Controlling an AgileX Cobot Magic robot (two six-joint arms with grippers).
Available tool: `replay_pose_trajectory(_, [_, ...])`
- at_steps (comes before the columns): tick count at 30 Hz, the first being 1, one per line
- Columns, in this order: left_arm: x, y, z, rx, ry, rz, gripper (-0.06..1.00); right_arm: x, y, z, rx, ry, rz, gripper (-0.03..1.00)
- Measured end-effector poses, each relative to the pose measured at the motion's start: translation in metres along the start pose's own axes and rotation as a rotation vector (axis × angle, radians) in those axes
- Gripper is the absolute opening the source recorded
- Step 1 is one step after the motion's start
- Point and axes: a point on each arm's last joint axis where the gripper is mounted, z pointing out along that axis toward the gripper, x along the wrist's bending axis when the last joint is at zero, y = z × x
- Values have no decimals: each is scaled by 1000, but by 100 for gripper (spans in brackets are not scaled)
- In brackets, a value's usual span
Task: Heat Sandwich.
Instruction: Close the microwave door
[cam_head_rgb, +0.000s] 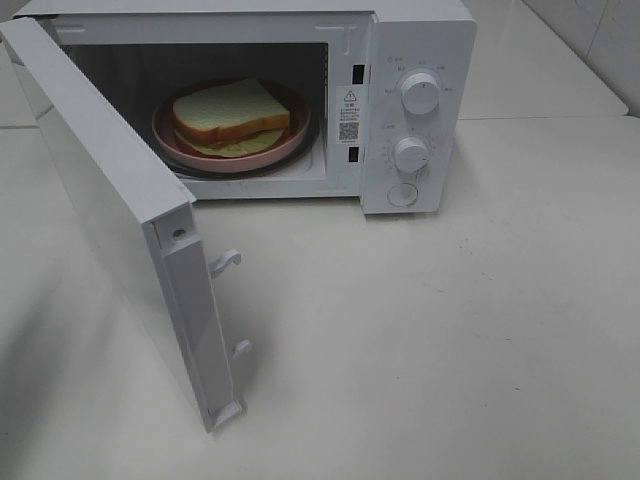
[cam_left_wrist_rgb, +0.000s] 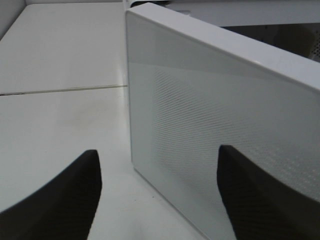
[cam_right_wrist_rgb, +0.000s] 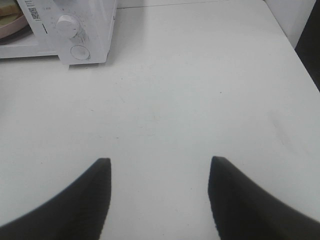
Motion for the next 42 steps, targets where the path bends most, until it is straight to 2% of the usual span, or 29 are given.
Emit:
replay_pose_trajectory(3, [-6,-1,8,-21,-70,-10,59,0,0,0,0,0,0,57])
replay_pose_trajectory(5, [-7,-2,10,-19,-87,-5,58,0,0,0,0,0,0,57])
replay_pose_trajectory(7, [-11,-4,14,-13,-129,4,51,0,0,0,0,0,0,57])
replay_pose_trajectory(10, [-12,-9,19,13,-147,22,45,0,0,0,0,0,0,57])
replay_pose_trajectory(12, [-13,-11,20,20,-156,30,35,0,0,0,0,0,0,57])
replay_pose_trajectory(13, [-13,-11,20,20,-156,30,35,0,0,0,0,0,0,57])
replay_pose_trajectory(16, [-14,-10,21,5,-172,37,22,0,0,0,0,0,0,57])
replay_pose_trajectory(18, [-14,-9,21,-4,-176,36,19,0,0,0,0,0,0,57])
replay_pose_trajectory(21, [-15,-8,21,-17,-184,40,7,0,0,0,0,0,0,57])
replay_pose_trajectory(25, [-16,-10,25,-18,-195,72,0,0,0,0,0,0,0,57])
replay_pose_trajectory(32, [-24,-15,34,-31,-228,85,0,0,0,0,0,0,0,57])
replay_pose_trajectory(34, [-32,-20,40,-28,-240,102,0,0,0,0,0,0,0,57])
replay_pose_trajectory(42, [-53,-32,51,-31,-220,165,0,0,0,0,0,0,0,57])
